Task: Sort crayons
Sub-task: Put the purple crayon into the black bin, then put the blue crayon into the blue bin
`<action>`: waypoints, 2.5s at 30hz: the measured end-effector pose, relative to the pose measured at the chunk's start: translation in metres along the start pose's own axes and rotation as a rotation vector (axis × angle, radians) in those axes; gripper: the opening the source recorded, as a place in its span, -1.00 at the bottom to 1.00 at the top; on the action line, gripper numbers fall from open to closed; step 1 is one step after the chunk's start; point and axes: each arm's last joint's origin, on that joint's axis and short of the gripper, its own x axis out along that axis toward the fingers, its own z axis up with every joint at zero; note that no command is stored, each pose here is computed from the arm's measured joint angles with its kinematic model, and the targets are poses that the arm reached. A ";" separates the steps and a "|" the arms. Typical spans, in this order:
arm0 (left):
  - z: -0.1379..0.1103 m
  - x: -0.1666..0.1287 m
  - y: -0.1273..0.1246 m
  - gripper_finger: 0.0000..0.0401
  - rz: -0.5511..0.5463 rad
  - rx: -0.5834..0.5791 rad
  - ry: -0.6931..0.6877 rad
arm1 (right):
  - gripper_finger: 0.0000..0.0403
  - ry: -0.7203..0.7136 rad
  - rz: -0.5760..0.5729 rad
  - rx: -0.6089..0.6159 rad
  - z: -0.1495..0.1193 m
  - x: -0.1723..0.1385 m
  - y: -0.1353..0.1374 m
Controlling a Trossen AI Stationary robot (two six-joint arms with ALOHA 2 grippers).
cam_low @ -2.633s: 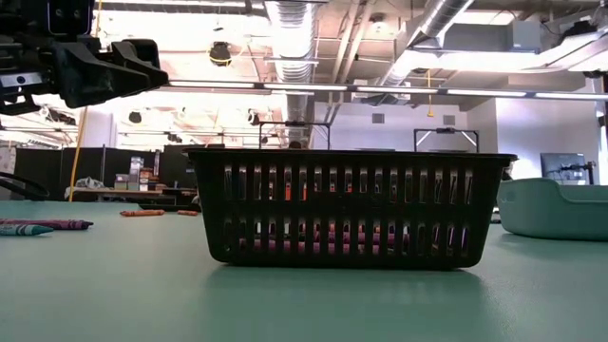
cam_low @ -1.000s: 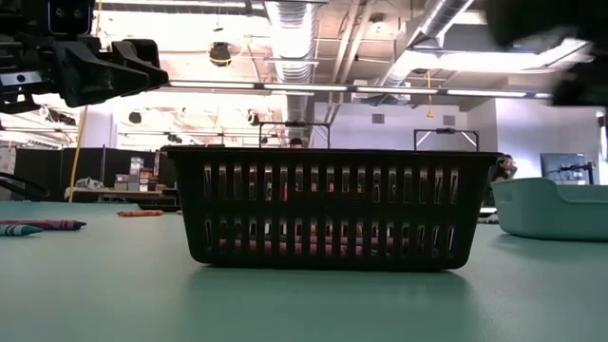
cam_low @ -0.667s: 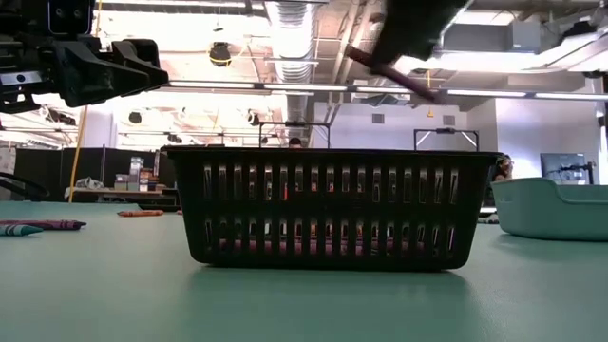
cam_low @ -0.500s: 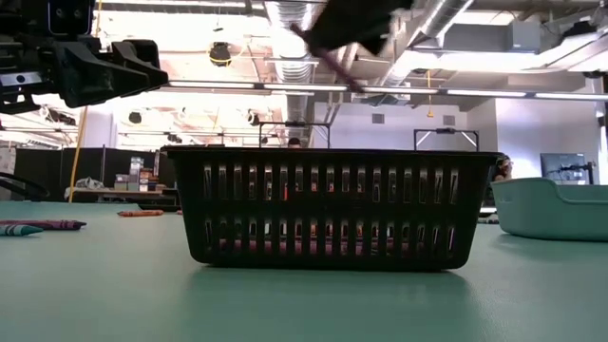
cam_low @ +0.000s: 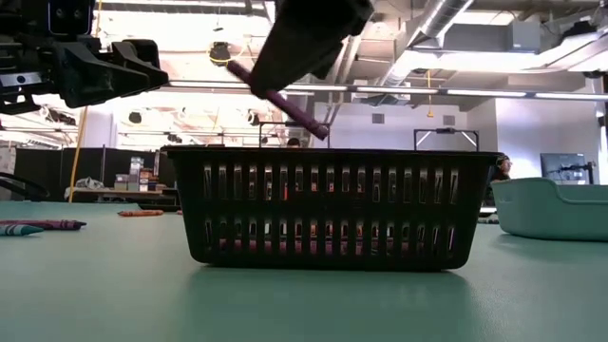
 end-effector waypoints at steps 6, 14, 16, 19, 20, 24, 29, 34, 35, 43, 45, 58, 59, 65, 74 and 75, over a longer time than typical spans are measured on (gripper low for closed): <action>0.000 0.000 0.000 -0.52 -0.004 -0.016 -0.003 | -0.85 0.060 -0.016 0.122 -0.004 -0.005 -0.001; 0.000 0.000 0.000 -0.52 -0.005 -0.015 -0.002 | -0.69 0.164 -0.051 0.216 -0.015 -0.005 -0.003; 0.000 0.000 0.000 -0.52 -0.005 -0.015 -0.002 | -0.68 0.164 -0.051 0.216 -0.015 -0.005 -0.003; 0.000 0.000 0.000 -0.52 -0.005 -0.015 -0.002 | -0.67 0.187 -0.051 0.216 -0.017 -0.006 -0.003; 0.000 0.000 0.000 -0.52 -0.005 -0.016 -0.002 | -0.67 0.202 -0.036 0.215 -0.018 -0.006 -0.002; 0.000 0.000 0.000 -0.52 -0.004 -0.035 -0.002 | -0.67 0.261 0.021 0.162 -0.024 -0.014 0.011; -0.002 0.000 -0.001 -0.52 -0.016 -0.130 0.023 | -0.67 0.218 -0.050 -0.022 -0.028 -0.036 0.031; -0.003 0.001 -0.002 -0.52 -0.017 -0.168 0.026 | -0.67 0.097 -0.248 -0.132 -0.048 -0.070 0.040; -0.003 0.001 -0.002 -0.52 -0.015 -0.175 0.027 | -0.67 0.054 -0.278 -0.141 -0.054 -0.076 0.041; -0.004 0.001 0.000 -0.52 0.046 -0.294 0.051 | -0.67 -0.425 -0.311 -0.218 -0.113 -0.081 0.038; -0.005 0.000 0.002 -0.52 0.106 -0.347 0.069 | -0.67 -0.539 -0.316 -0.222 -0.126 -0.080 0.030; -0.009 0.027 0.056 -0.52 0.361 -0.566 0.281 | -0.67 -0.918 -0.578 -0.243 -0.189 -0.081 -0.068; -0.009 0.031 0.061 -0.52 0.385 -0.579 0.308 | -0.67 -0.940 -0.589 -0.205 -0.187 -0.083 -0.073; -0.007 0.053 0.093 -0.52 0.433 -0.710 0.586 | -0.67 -0.912 -0.565 -0.049 -0.192 -0.075 -0.082; 0.006 0.081 0.116 -0.52 0.396 -0.724 0.819 | -0.67 -0.854 -0.707 -0.200 -0.191 -0.078 -0.084; 0.004 0.086 0.115 -0.52 0.359 -0.689 0.804 | -0.67 -0.849 -0.709 -0.206 -0.191 -0.078 -0.084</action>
